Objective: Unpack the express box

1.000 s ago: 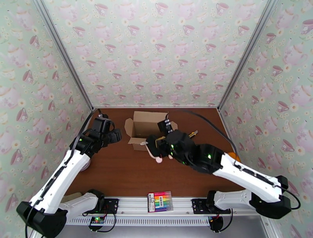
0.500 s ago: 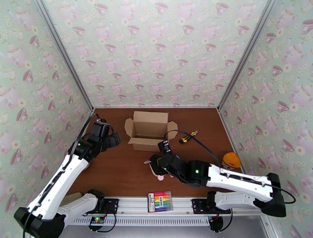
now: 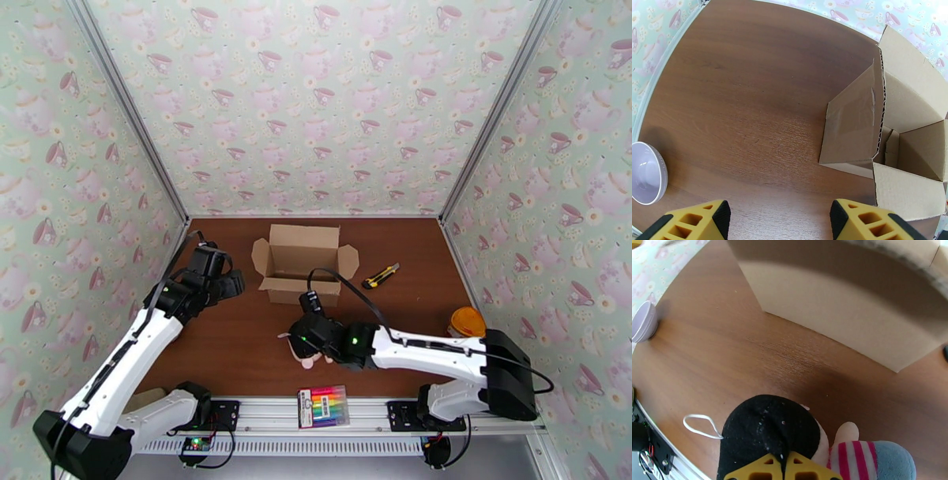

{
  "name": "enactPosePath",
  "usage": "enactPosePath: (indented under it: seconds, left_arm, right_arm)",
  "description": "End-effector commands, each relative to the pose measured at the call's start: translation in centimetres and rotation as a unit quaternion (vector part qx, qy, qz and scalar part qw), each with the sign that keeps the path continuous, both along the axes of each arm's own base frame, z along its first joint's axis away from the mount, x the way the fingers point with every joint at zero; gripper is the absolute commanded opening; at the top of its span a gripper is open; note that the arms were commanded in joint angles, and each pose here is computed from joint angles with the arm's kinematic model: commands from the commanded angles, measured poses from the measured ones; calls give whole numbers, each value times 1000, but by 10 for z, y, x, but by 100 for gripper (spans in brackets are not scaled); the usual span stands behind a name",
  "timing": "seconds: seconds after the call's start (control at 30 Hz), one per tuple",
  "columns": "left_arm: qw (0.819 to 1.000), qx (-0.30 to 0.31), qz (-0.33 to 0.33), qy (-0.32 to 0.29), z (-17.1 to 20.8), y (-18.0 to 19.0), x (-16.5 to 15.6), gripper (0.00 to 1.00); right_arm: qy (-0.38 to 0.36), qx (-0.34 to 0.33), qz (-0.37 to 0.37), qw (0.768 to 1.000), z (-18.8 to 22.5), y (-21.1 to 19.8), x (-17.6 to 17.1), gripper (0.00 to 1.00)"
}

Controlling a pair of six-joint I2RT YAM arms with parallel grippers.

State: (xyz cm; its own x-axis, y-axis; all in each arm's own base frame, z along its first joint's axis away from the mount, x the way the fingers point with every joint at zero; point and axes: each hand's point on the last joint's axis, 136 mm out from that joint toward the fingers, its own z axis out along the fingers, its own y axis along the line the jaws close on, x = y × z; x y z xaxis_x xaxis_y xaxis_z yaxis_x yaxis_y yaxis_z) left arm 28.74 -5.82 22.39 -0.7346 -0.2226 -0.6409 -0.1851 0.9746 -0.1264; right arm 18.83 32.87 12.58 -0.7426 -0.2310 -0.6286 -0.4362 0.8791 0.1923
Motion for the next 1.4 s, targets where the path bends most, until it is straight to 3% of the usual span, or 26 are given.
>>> enactPosePath:
  seconds: [0.0,0.2,0.43,0.67,0.87,1.37]
  left_arm:
    - [1000,1,-2,-7,2,-1,5,73]
    - [1000,6,-1,-8,2,0,9,73]
    - [1000,7,0,-7,2,0,9,73]
    - [1000,8,0,-9,3,1,9,73]
    - [1000,9,0,-12,5,2,7,73]
    - [1000,3,0,-24,14,3,5,73]
  right_arm:
    - [22,29,0,999,-7,10,4,0]
    - [45,28,0,999,-23,14,6,1]
    - [57,25,-10,998,-36,9,5,12]
    - [55,24,-27,998,-36,-1,4,42]
    - [42,22,-34,998,-19,-10,5,54]
    - [-1,46,-59,997,40,-50,15,74]
